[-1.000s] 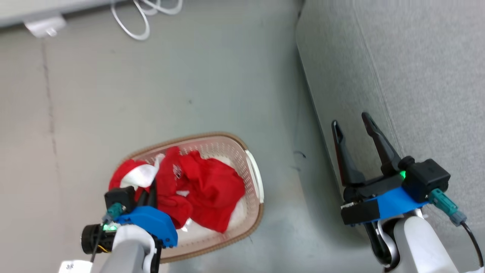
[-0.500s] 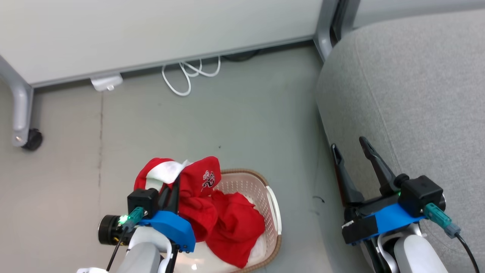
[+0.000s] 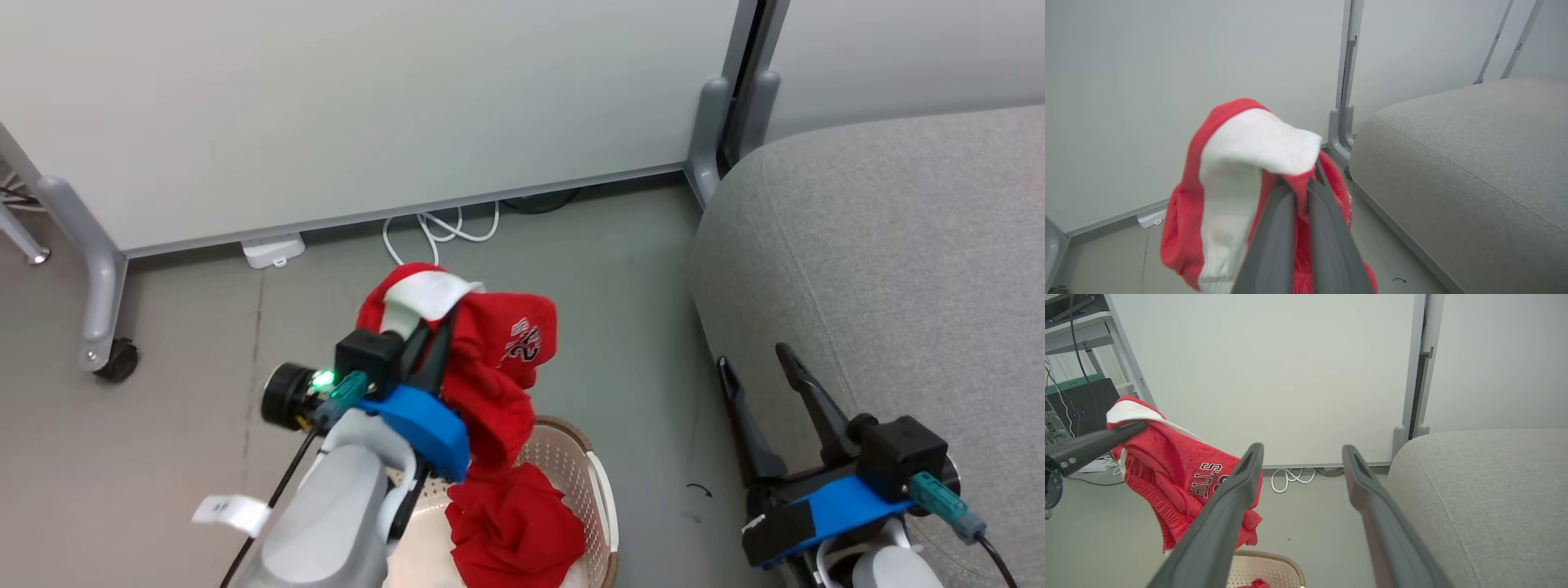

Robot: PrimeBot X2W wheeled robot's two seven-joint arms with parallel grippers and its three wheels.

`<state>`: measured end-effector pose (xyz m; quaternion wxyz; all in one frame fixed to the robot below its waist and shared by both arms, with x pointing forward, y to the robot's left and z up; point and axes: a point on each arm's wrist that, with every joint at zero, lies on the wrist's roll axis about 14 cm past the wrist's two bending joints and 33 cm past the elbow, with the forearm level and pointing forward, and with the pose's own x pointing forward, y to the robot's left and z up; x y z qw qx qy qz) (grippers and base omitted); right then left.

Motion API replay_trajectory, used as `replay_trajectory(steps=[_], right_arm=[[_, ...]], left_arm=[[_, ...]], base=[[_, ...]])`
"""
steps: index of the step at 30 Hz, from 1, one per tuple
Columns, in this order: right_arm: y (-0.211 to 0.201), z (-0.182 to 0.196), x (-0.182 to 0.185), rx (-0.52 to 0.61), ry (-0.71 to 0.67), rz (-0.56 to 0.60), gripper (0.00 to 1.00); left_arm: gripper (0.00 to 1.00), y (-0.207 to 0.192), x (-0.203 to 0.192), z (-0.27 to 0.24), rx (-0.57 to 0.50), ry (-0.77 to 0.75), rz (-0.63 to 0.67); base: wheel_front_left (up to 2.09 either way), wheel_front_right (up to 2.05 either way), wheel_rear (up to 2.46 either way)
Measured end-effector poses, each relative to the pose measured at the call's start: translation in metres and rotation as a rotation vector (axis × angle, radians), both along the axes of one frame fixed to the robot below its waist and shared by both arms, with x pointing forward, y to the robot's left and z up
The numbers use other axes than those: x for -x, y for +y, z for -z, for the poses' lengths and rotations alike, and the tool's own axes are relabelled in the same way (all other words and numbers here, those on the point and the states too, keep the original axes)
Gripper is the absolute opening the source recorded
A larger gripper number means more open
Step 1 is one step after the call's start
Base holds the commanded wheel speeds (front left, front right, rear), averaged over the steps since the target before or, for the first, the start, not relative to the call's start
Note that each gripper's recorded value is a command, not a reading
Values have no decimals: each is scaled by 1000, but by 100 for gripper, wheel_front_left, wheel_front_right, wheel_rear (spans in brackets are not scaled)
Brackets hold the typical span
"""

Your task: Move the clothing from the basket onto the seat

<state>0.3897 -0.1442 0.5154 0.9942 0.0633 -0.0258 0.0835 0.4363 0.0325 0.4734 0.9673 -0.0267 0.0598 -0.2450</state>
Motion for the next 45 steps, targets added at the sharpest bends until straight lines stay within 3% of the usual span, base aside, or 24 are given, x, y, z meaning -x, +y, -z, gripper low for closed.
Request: replay_trajectory(steps=[10, 19, 32, 45], right_arm=[[10, -1, 9, -6, 6, -29, 100], [12, 0, 11, -4, 14, -37, 100], [30, -1, 11, 9, 26, -92, 100], [69, 11, -27, 133, 137, -230, 100]], left_arm=[[0, -66, 6, -58, 43, -99, 214], [0, -103, 14, -89, 82, -145, 300], [0, -113, 15, -93, 89, -139, 308], [0, -110, 12, -87, 85, -120, 304]], base=[[0, 0, 0], [0, 0, 0], [0, 0, 0], [0, 0, 0]])
